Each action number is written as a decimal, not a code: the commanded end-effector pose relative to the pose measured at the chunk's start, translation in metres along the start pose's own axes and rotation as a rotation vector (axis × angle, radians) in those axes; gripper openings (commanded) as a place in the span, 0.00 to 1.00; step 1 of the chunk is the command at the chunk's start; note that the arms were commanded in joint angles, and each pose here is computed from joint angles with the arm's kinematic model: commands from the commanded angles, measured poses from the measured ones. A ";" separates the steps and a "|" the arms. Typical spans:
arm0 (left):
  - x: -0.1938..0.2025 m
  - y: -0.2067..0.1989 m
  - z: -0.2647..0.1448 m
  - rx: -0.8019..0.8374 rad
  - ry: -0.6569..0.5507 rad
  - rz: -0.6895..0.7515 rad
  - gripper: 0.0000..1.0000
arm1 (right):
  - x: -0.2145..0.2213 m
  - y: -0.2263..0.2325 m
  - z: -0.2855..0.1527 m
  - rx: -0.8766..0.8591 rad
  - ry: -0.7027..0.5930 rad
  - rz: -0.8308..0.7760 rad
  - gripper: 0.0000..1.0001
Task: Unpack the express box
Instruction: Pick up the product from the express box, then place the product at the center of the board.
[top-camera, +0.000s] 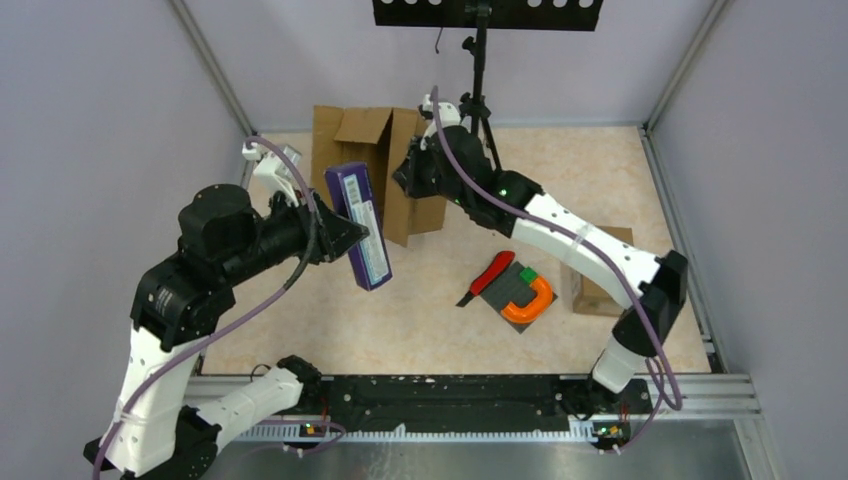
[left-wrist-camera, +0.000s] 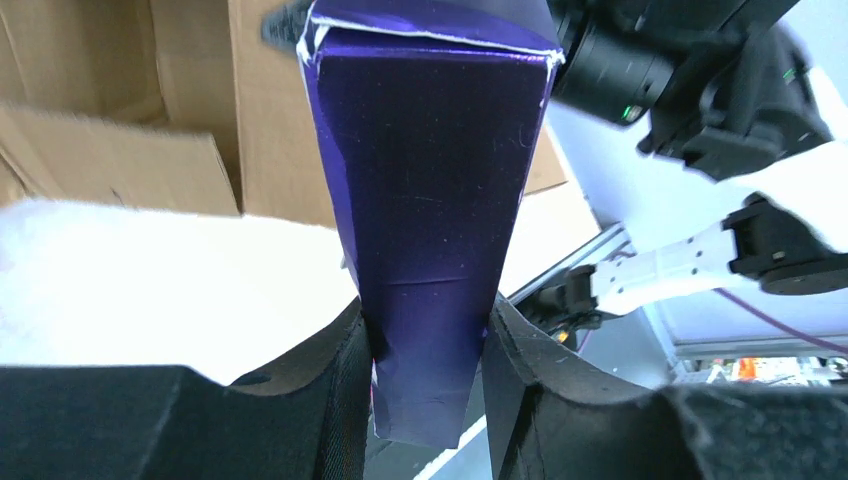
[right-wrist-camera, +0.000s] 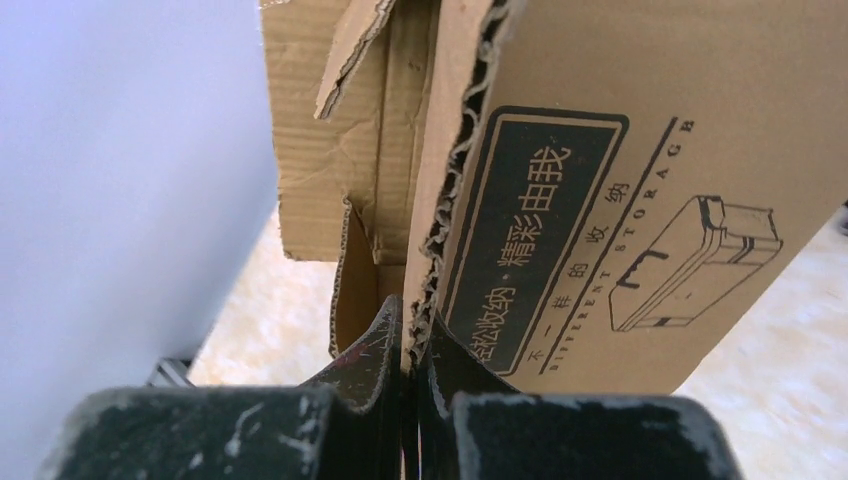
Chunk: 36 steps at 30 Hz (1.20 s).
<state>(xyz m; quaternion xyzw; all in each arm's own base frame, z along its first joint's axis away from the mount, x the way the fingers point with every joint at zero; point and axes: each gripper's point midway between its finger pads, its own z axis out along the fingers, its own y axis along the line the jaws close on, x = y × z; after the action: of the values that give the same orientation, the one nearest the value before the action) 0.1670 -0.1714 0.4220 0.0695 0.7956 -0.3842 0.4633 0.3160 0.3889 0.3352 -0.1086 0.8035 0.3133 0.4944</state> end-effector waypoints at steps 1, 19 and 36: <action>0.011 0.031 -0.008 -0.159 0.026 0.003 0.11 | -0.040 0.037 0.029 -0.149 -0.076 0.163 0.00; 0.075 0.137 0.029 -0.571 0.166 -0.032 0.17 | 0.002 0.006 0.176 -0.223 0.076 0.505 0.44; 0.157 0.297 0.077 -0.749 0.229 -0.475 0.23 | -0.004 -0.010 0.053 -0.227 0.016 0.401 0.76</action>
<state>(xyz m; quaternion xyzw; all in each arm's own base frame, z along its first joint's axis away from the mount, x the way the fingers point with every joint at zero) 0.2375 -0.0567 0.1254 -0.2153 0.9393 -0.1048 0.2456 0.3842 0.4371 0.2542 0.0186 0.8194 0.4602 0.3412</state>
